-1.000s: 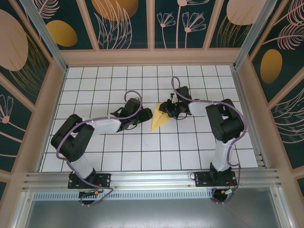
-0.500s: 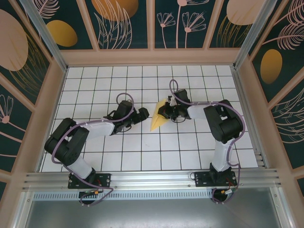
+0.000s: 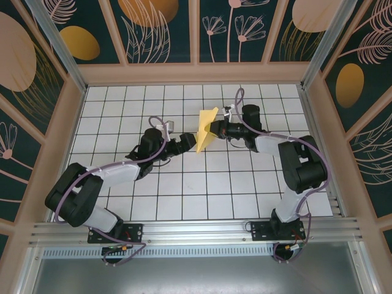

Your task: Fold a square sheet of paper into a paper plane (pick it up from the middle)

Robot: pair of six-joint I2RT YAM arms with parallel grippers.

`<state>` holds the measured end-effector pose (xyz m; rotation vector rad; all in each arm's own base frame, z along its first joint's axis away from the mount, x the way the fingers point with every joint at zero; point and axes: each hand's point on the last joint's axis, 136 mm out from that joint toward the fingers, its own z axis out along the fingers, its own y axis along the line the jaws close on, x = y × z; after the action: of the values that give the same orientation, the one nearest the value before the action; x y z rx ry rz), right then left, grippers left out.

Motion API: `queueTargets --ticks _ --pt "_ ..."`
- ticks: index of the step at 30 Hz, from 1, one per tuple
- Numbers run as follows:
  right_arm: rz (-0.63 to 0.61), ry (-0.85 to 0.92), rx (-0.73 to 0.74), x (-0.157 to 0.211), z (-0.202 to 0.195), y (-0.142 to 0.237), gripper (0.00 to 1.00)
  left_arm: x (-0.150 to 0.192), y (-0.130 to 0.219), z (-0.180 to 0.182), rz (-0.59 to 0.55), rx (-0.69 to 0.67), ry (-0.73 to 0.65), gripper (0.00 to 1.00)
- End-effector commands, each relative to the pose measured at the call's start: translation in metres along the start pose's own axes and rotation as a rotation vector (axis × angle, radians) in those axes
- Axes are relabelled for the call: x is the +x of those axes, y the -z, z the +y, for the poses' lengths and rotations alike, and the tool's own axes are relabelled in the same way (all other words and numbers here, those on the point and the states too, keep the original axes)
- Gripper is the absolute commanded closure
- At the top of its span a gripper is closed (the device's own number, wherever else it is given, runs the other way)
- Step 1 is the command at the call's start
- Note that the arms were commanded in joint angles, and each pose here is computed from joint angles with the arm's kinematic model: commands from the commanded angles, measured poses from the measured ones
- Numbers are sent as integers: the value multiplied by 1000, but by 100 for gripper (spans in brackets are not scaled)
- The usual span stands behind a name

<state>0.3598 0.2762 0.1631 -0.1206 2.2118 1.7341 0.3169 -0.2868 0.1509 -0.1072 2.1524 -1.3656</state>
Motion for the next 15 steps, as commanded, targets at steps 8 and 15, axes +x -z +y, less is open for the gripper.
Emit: queueTargets --ticks 8,15 --pt "56 63 -184 0 57 3 96 -1 -4 -42 28 268 25 4" --pt "73 42 -190 2 59 -1 96 -5 -4 -50 13 309 26 26"
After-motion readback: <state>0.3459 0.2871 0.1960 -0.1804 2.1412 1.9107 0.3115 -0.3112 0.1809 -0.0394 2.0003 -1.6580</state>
